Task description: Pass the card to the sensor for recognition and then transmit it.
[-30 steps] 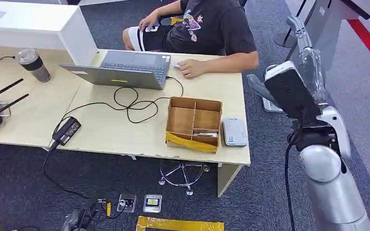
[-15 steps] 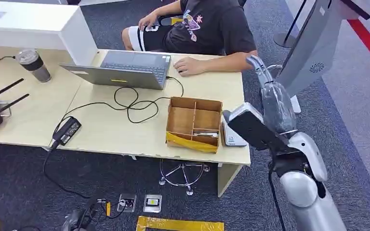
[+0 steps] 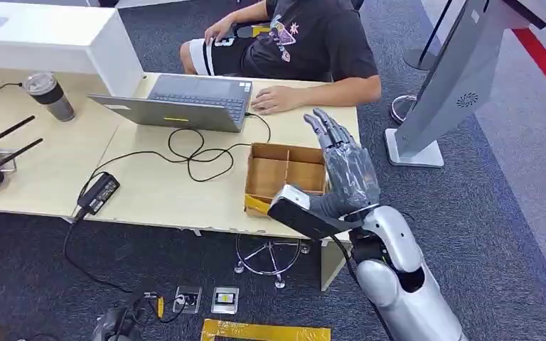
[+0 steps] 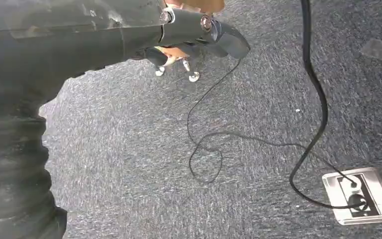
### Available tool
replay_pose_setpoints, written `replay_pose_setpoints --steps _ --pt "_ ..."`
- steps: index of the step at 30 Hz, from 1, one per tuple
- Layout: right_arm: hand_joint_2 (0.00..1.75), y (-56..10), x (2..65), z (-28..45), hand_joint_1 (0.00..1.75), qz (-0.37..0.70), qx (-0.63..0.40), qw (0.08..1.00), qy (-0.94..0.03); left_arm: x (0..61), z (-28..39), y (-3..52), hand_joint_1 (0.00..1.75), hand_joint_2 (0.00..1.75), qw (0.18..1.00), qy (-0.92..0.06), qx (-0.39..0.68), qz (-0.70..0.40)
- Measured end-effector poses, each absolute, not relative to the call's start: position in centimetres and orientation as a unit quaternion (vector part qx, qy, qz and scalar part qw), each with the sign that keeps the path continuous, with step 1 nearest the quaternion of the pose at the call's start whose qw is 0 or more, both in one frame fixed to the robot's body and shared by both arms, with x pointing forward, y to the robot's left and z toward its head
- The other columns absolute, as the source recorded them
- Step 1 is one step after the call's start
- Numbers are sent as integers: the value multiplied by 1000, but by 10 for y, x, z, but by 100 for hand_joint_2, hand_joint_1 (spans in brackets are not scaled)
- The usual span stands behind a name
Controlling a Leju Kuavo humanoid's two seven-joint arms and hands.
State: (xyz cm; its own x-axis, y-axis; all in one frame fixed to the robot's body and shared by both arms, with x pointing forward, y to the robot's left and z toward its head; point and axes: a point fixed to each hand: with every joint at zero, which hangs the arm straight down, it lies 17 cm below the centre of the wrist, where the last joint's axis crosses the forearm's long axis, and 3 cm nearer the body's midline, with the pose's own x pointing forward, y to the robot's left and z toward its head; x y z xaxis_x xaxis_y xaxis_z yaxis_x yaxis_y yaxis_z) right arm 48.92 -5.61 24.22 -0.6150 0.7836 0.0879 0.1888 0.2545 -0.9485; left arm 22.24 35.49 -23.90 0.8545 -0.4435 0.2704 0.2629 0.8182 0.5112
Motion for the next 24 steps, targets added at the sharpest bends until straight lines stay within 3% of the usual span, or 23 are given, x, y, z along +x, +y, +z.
replay_pose_setpoints --steps 24 --pt "175 -39 509 112 0 633 -319 324 -626 239 -234 349 0 175 932 -203 229 -195"
